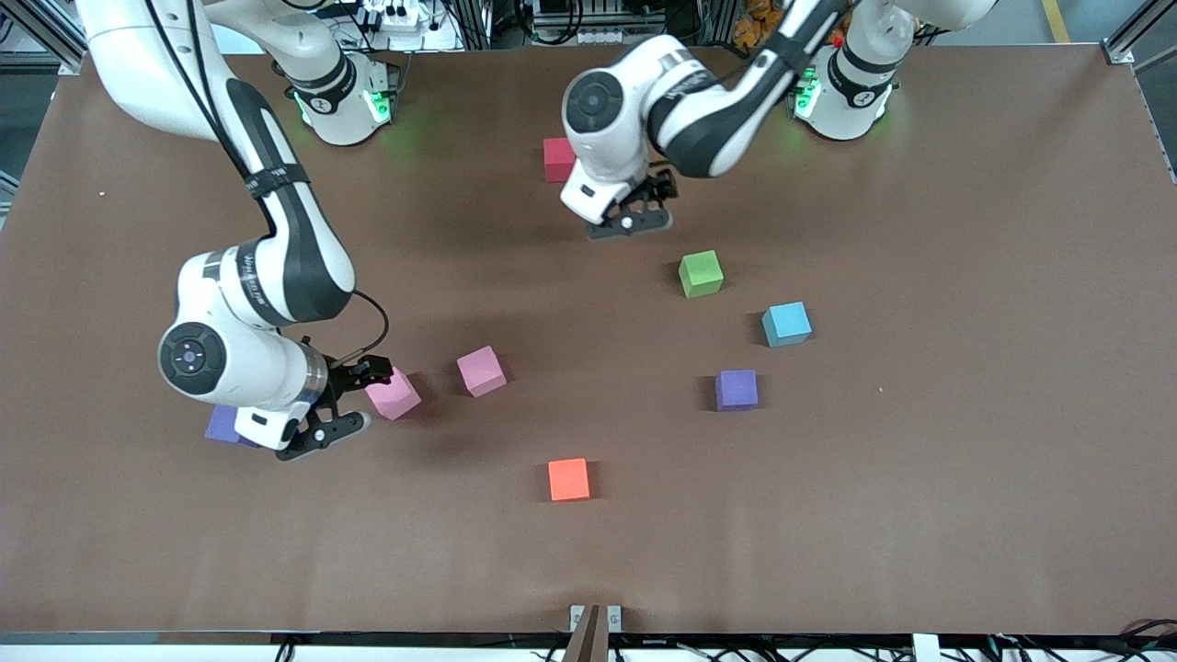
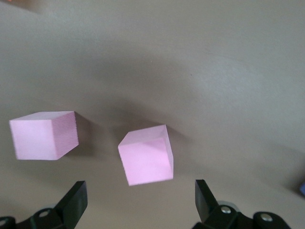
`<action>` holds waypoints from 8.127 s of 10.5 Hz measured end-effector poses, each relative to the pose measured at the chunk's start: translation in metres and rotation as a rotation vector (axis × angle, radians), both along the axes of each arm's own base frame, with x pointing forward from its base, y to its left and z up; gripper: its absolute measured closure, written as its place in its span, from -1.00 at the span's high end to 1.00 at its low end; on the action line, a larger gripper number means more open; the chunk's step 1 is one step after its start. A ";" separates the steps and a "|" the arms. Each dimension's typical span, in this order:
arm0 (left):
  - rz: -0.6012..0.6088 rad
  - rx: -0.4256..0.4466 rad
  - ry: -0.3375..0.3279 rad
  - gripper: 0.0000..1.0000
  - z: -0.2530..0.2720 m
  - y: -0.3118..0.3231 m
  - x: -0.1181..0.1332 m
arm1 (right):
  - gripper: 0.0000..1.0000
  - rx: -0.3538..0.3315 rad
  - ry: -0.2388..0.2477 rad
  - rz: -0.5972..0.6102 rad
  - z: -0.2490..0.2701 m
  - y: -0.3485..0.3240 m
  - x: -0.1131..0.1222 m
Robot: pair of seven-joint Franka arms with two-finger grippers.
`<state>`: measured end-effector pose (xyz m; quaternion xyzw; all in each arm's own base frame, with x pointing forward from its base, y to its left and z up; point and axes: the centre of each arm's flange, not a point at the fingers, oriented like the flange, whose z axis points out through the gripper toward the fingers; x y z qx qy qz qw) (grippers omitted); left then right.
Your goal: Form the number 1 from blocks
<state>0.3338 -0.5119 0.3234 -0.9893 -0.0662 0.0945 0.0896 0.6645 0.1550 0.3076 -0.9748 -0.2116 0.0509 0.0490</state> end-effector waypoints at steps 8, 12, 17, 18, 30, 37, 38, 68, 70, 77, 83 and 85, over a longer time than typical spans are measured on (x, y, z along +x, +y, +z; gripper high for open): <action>0.003 -0.133 -0.032 1.00 -0.075 -0.075 -0.113 | 1.00 -0.006 0.015 0.047 -0.056 0.005 -0.015; -0.004 -0.156 -0.029 1.00 -0.080 -0.078 -0.122 | 1.00 -0.005 -0.008 0.052 -0.076 0.010 -0.013; -0.018 -0.135 0.018 1.00 -0.104 -0.081 -0.143 | 1.00 -0.006 -0.009 0.060 -0.080 0.015 -0.014; -0.019 -0.128 0.026 1.00 -0.111 -0.081 -0.145 | 1.00 -0.006 -0.011 0.061 -0.081 0.016 -0.015; -0.234 -0.189 0.004 0.19 -0.117 -0.089 -0.148 | 0.30 -0.026 -0.050 0.037 -0.110 -0.004 -0.019; -0.188 -0.187 -0.006 0.59 -0.117 -0.083 -0.126 | 0.30 -0.012 -0.153 -0.167 -0.032 -0.013 -0.004; -0.163 -0.183 -0.009 0.86 -0.117 -0.083 -0.125 | 0.30 -0.008 -0.159 -0.224 -0.015 -0.013 -0.007; -0.061 -0.152 -0.250 1.00 -0.108 0.221 0.275 | 1.00 -0.038 -0.016 -0.479 -0.065 0.285 -0.302; -0.080 -0.150 -0.239 1.00 -0.115 0.221 0.274 | 1.00 -0.004 -0.048 -0.548 -0.038 0.243 -0.252; -0.029 -0.191 -0.222 0.17 -0.119 0.218 0.273 | 1.00 0.020 -0.211 -0.228 -0.013 0.148 -0.127; 0.019 -0.213 -0.213 0.09 -0.101 0.081 0.192 | 1.00 0.009 -0.204 -0.147 -0.052 0.151 -0.100; -0.004 -0.205 -0.186 0.09 -0.087 0.023 0.137 | 1.00 0.002 -0.208 -0.154 -0.051 0.115 -0.081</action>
